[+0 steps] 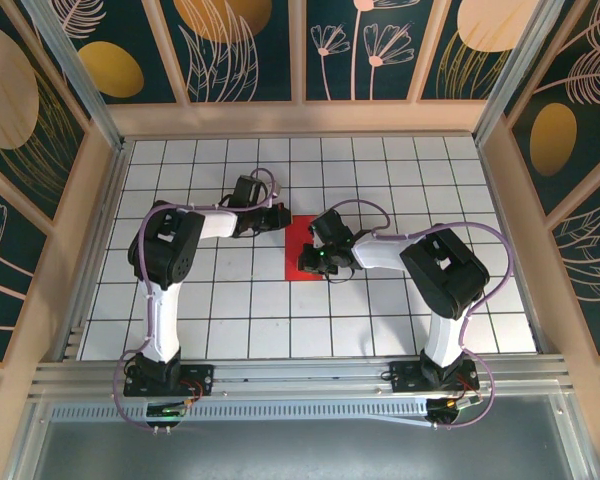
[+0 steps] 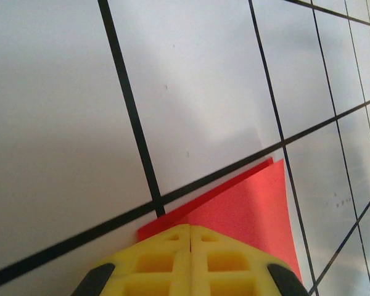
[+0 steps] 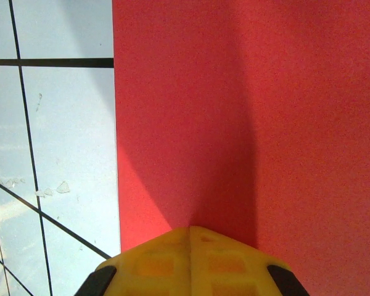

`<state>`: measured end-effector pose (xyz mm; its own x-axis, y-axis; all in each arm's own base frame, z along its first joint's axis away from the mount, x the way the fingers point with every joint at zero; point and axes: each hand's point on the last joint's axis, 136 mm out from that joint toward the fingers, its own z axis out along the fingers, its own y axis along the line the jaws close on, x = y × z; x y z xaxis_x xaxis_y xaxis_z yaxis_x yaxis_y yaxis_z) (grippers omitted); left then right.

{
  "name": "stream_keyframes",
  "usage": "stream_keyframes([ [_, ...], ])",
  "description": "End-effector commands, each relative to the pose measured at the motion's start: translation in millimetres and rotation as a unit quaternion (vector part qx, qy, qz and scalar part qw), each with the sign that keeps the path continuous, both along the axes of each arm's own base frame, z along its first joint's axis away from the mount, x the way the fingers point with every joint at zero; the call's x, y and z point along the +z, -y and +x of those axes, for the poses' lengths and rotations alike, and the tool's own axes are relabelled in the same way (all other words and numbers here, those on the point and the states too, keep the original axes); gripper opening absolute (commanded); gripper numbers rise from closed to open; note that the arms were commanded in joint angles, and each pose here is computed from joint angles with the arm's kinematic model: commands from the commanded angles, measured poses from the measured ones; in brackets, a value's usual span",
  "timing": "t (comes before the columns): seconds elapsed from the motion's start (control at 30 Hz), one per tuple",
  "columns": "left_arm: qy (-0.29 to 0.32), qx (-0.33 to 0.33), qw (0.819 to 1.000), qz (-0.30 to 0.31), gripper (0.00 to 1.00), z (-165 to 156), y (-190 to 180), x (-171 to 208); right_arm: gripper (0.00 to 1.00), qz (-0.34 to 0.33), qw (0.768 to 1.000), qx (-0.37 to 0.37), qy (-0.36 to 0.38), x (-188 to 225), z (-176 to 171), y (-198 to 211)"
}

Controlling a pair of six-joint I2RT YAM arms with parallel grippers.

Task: Fold a paper plane with a square sheet of paper (fold left side to right side)
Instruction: First fold the square sheet of paper in half at the center of the table.

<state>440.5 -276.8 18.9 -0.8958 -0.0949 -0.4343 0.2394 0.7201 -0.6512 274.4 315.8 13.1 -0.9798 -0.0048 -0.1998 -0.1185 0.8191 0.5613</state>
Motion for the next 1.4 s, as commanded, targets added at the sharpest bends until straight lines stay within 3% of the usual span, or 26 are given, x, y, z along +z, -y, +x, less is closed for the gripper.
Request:
stream_keyframes([
  [0.0, -0.001, 0.033, 0.998, 0.052, 0.01, 16.9, -24.8, -26.7, 0.0, -0.146, 0.985, -0.005, -0.095, -68.9, -53.8, 59.7],
  [0.43, 0.003, 0.047, 0.998, 0.05, 0.01, 29.6, -35.1, -26.5, 0.0, -0.14, 0.986, -0.006, -0.092, -66.9, -51.3, 56.7],
  [0.73, 0.051, 0.038, 0.997, 0.041, 0.0, 34.8, -35.1, 28.3, 0.0, -0.13, 0.988, -0.007, -0.088, -62.7, -46.8, 50.0],
  [1.13, 0.005, 0.031, 0.999, -0.009, 0.0, -61.0, -46.6, 43.8, 0.0, -0.124, 0.989, -0.004, -0.085, -61.5, -44.9, 43.6],
  [1.37, -0.022, 0.002, 0.999, -0.033, 0.0, -88.6, -17.8, 41.8, 0.0, -0.125, 0.988, 0.0, -0.087, -62.8, -44.6, 41.1],
])
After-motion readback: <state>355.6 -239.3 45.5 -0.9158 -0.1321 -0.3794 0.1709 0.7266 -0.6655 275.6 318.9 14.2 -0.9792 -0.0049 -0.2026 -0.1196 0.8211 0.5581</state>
